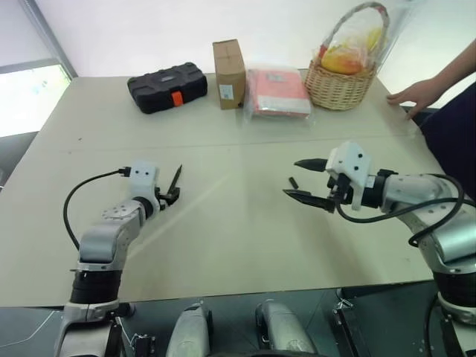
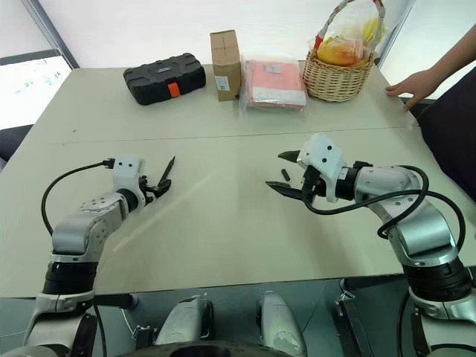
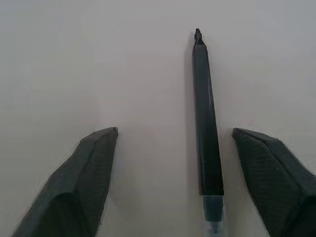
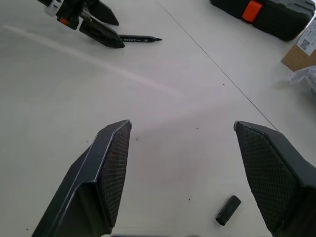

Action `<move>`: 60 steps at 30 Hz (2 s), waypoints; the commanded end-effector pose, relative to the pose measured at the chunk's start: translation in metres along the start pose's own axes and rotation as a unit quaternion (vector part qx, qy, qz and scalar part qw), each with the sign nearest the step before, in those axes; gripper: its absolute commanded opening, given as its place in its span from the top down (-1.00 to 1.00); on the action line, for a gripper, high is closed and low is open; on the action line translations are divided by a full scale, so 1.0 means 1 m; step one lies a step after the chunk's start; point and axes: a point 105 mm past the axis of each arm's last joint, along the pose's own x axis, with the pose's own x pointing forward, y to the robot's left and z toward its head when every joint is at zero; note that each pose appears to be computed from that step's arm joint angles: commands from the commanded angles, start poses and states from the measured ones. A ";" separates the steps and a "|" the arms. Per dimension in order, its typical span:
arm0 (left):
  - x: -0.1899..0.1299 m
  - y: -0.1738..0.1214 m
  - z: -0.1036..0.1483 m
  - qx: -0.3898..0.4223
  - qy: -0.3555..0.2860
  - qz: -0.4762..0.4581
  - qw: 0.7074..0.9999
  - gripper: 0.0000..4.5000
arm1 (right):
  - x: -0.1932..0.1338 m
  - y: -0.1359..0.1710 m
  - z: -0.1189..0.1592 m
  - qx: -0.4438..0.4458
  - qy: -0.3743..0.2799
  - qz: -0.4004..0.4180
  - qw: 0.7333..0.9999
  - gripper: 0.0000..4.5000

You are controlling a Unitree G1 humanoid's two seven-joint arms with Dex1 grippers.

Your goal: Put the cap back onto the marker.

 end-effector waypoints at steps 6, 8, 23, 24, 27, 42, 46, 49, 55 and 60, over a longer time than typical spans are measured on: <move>0.004 -0.002 -0.029 0.006 0.055 -0.012 0.998 0.98 | -0.001 0.000 0.015 -0.022 -0.022 0.000 1.000 -0.53; 0.003 -0.003 -0.031 0.006 0.057 -0.017 0.998 0.98 | -0.001 0.000 0.015 -0.022 -0.022 0.001 1.000 -0.53; -0.022 -0.019 0.009 0.063 -0.019 -0.068 0.995 0.98 | 0.013 -0.015 -0.004 0.053 -0.040 -0.071 0.995 -0.53; -0.026 -0.020 0.013 0.070 -0.026 -0.073 0.995 0.98 | 0.015 -0.017 -0.008 0.069 -0.041 -0.082 0.993 -0.53; -0.037 -0.025 0.022 0.096 -0.044 -0.091 0.990 0.98 | 0.022 -0.027 -0.025 0.112 -0.030 -0.125 0.985 -0.53; -0.059 -0.026 0.046 0.143 -0.086 -0.121 0.979 0.98 | 0.043 -0.032 -0.099 0.264 0.063 -0.253 0.928 -0.53; -0.061 -0.028 0.043 0.142 -0.084 -0.126 0.978 0.98 | 0.049 -0.028 -0.108 0.274 0.068 -0.255 0.925 -0.53; -0.061 -0.028 0.044 0.142 -0.085 -0.127 0.978 0.98 | 0.050 -0.027 -0.112 0.277 0.071 -0.260 0.922 -0.53; -0.061 -0.028 0.044 0.137 -0.087 -0.127 0.979 0.98 | 0.051 -0.024 -0.120 0.281 0.078 -0.261 0.920 -0.53; -0.060 -0.027 0.043 0.136 -0.087 -0.128 0.978 1.00 | 0.053 -0.021 -0.122 0.267 0.085 -0.255 0.925 0.30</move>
